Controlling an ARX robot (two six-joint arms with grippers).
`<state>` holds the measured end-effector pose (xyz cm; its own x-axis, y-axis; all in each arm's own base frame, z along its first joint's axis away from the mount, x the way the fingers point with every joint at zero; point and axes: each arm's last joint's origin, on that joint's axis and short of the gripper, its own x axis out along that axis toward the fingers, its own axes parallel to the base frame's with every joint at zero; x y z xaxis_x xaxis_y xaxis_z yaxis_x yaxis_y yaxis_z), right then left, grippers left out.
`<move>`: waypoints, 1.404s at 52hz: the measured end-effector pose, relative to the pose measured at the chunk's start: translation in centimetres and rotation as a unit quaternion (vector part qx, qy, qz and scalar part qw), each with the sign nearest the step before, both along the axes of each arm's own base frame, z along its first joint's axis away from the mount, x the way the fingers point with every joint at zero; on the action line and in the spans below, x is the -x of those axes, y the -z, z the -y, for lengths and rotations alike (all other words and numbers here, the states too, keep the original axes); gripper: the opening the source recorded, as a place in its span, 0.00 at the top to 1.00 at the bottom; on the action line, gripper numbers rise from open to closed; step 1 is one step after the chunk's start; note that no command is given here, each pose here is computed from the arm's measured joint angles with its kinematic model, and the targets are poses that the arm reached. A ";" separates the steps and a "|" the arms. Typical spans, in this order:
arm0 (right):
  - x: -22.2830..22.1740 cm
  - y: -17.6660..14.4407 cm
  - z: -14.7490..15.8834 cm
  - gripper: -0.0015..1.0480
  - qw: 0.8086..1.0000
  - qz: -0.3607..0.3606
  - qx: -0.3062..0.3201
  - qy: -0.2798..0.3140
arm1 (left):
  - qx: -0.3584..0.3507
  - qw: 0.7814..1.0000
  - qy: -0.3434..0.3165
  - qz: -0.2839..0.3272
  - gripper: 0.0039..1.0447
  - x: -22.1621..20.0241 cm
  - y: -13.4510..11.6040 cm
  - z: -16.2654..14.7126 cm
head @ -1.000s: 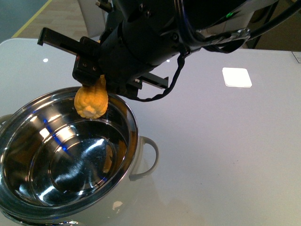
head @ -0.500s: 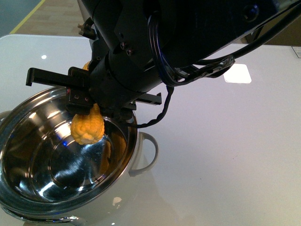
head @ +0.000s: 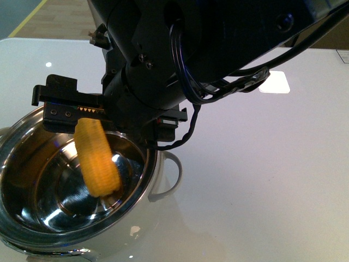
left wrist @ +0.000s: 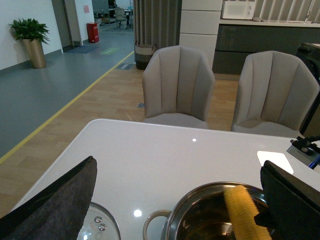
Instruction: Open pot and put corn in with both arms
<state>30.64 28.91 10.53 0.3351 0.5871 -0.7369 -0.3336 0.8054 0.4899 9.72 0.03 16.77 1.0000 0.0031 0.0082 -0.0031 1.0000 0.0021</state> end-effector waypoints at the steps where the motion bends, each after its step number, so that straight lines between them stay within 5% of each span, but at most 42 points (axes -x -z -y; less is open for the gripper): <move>1: 0.0 0.1 0.1 0.10 1.000 0.000 0.000 0.001 | 0.000 1.000 0.000 0.000 0.07 0.0 0.0 0.0; 18: -0.8 -1.1 4.5 0.09 0.997 0.016 -0.045 0.058 | 0.000 1.000 0.000 0.000 0.07 0.0 0.0 0.0; 33: 0.1 -5.6 16.2 0.09 0.969 0.142 -0.041 0.197 | 0.000 1.000 0.000 0.000 0.07 0.0 0.0 0.0; 45: 5.8 -6.3 23.2 0.09 0.937 0.210 0.007 0.278 | 0.000 1.000 0.000 0.000 0.07 0.0 0.0 0.0; 53: 9.6 -6.4 25.0 0.09 0.919 0.254 0.041 0.300 | 0.000 1.000 0.000 0.000 0.07 0.0 0.0 0.0; 73: 15.7 -4.4 25.4 0.09 0.916 0.247 0.067 0.308 | 0.000 1.000 0.000 0.000 0.07 0.0 0.0 0.0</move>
